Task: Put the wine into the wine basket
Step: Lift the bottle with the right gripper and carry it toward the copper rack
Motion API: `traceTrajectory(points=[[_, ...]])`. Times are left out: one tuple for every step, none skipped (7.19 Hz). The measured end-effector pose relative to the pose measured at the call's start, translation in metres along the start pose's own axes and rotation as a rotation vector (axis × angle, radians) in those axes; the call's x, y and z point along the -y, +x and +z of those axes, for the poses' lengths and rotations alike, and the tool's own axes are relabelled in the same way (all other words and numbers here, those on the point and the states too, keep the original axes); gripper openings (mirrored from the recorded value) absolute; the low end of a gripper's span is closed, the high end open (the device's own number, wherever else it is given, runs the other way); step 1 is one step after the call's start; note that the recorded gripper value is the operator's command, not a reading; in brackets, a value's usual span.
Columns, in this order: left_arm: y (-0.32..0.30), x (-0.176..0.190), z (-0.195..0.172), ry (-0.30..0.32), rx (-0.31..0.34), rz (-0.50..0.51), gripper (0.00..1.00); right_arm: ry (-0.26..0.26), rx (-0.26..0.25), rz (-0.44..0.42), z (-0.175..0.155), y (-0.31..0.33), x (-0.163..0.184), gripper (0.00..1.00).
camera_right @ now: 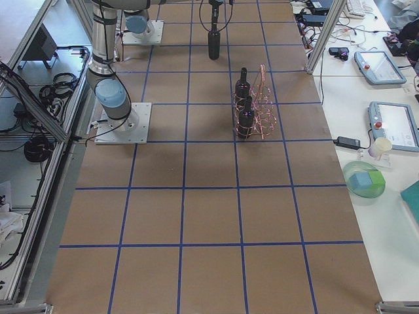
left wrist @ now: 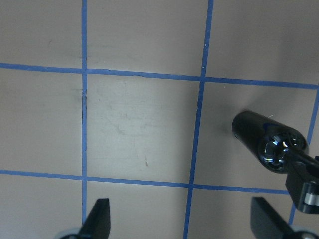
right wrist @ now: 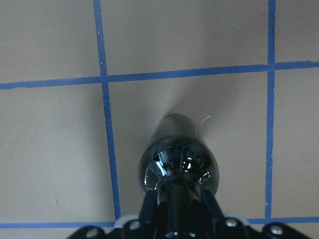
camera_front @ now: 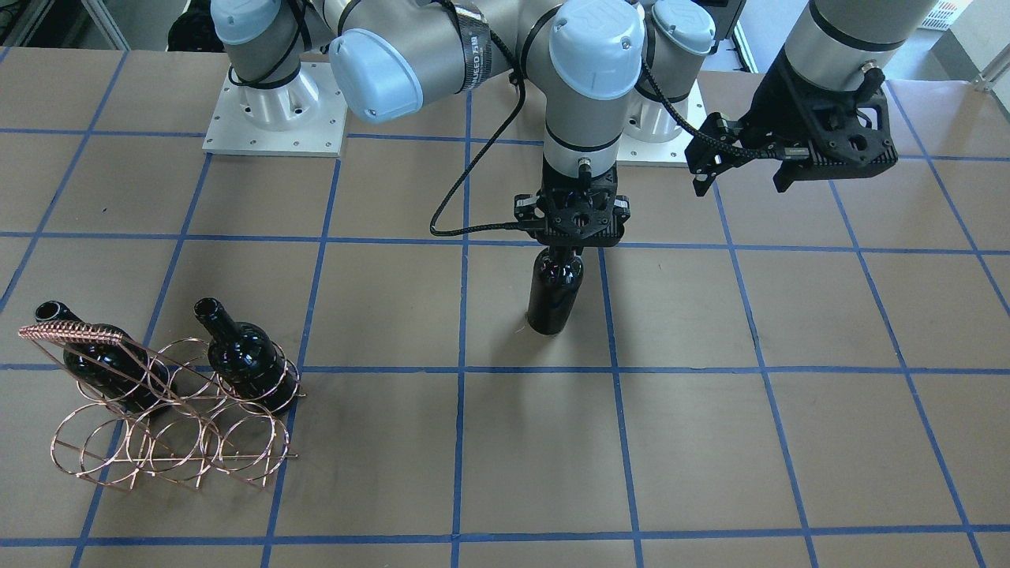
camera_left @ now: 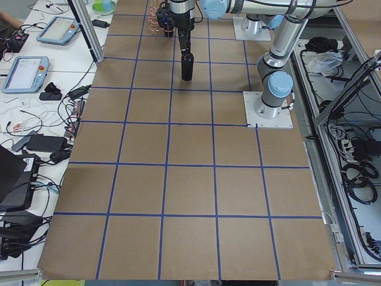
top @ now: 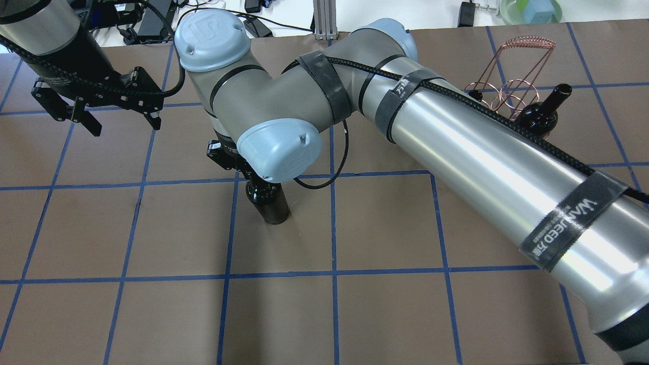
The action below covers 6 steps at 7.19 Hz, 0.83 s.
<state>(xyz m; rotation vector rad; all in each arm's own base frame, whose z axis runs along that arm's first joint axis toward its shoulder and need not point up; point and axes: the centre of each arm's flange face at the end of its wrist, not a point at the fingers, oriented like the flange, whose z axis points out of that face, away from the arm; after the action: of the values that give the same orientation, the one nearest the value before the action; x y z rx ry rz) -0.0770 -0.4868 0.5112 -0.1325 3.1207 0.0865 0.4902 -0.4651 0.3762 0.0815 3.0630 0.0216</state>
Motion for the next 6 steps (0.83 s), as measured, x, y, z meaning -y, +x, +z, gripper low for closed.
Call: traceTrajectory(points=[[0.0,0.0,0.0,0.0,0.0,0.0,1.0,0.0,0.001,-0.002,-0.001,0.0,0.0,0.38],[0.0,0.0,0.0,0.0,0.0,0.001,1.0,0.009,0.005,-0.001,-0.007,0.004,0.002,0.38],[0.0,0.0,0.0,-0.001,0.0,0.0,1.0,0.021,0.01,0.0,-0.023,0.017,0.007,0.38],[0.0,0.0,0.0,0.0,0.0,0.0,1.0,0.022,0.007,-0.011,-0.047,0.042,0.016,0.33],[0.0,0.0,0.0,0.001,-0.001,0.0,1.0,0.015,0.005,-0.021,-0.074,0.075,0.024,0.26],[0.0,0.0,-0.001,0.003,-0.001,0.0,1.0,0.008,0.01,-0.028,-0.094,0.102,0.031,0.23]])
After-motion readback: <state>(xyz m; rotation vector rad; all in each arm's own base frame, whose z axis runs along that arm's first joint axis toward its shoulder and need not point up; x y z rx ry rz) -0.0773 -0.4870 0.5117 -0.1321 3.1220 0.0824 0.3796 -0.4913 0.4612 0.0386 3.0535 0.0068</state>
